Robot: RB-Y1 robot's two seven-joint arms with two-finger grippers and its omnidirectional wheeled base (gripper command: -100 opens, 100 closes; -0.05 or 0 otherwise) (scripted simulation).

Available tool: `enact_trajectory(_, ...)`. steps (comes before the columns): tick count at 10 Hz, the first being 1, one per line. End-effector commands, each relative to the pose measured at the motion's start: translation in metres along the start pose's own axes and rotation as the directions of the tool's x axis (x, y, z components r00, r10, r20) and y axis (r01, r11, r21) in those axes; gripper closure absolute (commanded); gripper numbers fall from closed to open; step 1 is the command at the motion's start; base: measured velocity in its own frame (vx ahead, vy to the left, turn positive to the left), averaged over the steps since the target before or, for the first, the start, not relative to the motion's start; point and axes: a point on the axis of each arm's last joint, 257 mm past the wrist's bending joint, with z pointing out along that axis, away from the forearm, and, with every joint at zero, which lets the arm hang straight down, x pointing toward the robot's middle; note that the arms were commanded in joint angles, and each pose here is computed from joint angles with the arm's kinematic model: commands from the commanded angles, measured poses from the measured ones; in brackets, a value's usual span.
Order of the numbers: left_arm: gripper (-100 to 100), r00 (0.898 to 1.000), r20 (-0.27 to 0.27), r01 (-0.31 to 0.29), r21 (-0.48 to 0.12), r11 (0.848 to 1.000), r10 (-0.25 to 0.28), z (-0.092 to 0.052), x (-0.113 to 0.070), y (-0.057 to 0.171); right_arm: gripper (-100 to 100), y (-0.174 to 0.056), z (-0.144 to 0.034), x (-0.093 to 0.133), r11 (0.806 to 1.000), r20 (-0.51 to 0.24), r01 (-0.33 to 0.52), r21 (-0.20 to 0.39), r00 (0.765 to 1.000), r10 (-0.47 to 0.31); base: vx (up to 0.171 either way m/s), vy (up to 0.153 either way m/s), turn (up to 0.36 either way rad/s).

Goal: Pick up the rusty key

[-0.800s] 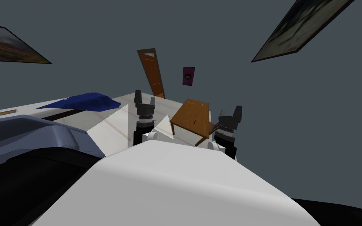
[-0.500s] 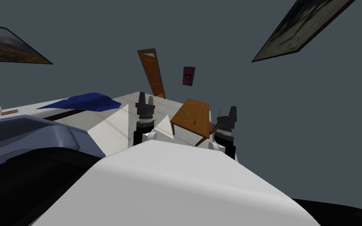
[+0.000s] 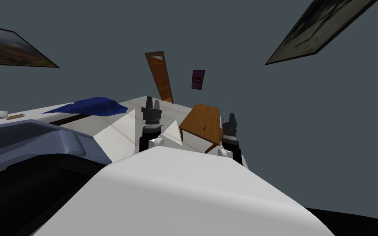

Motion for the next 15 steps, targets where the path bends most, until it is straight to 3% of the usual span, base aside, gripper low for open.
enact_trajectory(1, 0, 1.000, 0.000, 0.000, 0.000, 1.000, 0.000, 0.000, 0.000, 0.000, -100, -0.012, 0.004, 0.003, 1.000, -0.016, 0.013, 0.022, 1.000, -0.013, 0.011, 0.031, 0.006)
enact_trajectory(4, 0, 1.000, 0.000, 0.000, 0.000, 1.000, 0.000, 0.000, 0.000, 0.000, -100, -0.062, -0.001, 0.020, 0.989, -0.104, 0.081, 0.127, 0.992, -0.068, 0.016, 0.047, 0.032)
enact_trajectory(5, 0, 1.000, 0.000, 0.000, 0.000, 1.000, 0.000, 0.000, 0.000, 0.000, -100, -0.063, -0.001, 0.020, 0.988, -0.104, 0.081, 0.131, 0.992, -0.068, 0.023, 0.041, 0.013)
enact_trajectory(7, 0, 1.000, 0.000, 0.000, 0.000, 1.000, 0.000, 0.000, 0.000, 0.000, -100, -0.097, -0.007, 0.032, 0.971, -0.171, 0.136, 0.198, 0.980, -0.103, 0.027, 0.047, 0.042)
enact_trajectory(8, 0, 1.000, 0.000, 0.000, 0.000, 1.000, 0.000, 0.000, 0.000, 0.000, -100, -0.103, -0.009, 0.032, 0.968, -0.174, 0.138, 0.211, 0.980, -0.102, 0.029, 0.042, 0.019)
enact_trajectory(10, 0, 1.000, 0.000, 0.000, 0.000, 1.000, 0.000, 0.000, 0.000, 0.000, -100, -0.139, -0.018, 0.041, 0.939, -0.245, 0.202, 0.277, 0.960, -0.134, 0.035, 0.055, 0.047)
enact_trajectory(11, 0, 1.000, 0.000, 0.000, 0.000, 1.000, 0.000, 0.000, 0.000, 0.000, -100, -0.146, -0.022, 0.041, 0.935, -0.248, 0.205, 0.291, 0.959, -0.133, 0.029, 0.043, 0.017)
enact_trajectory(13, 0, 1.000, 0.000, 0.000, 0.000, 1.000, 0.000, 0.000, 0.000, 0.000, -100, -0.186, -0.036, 0.048, 0.891, -0.324, 0.278, 0.358, 0.932, -0.161, 0.027, 0.052, 0.059)
enact_trajectory(14, 0, 1.000, 0.000, 0.000, 0.000, 1.000, 0.000, 0.000, 0.000, 0.000, -100, -0.189, -0.038, 0.048, 0.887, -0.326, 0.280, 0.366, 0.932, -0.159, 0.037, 0.051, 0.012)
enact_trajectory(15, 0, 1.000, 0.000, 0.000, 0.000, 1.000, 0.000, 0.000, 0.000, 0.000, -100, -0.207, -0.045, 0.050, 0.862, -0.363, 0.318, 0.394, 0.916, -0.172, 0.039, 0.051, 0.028)
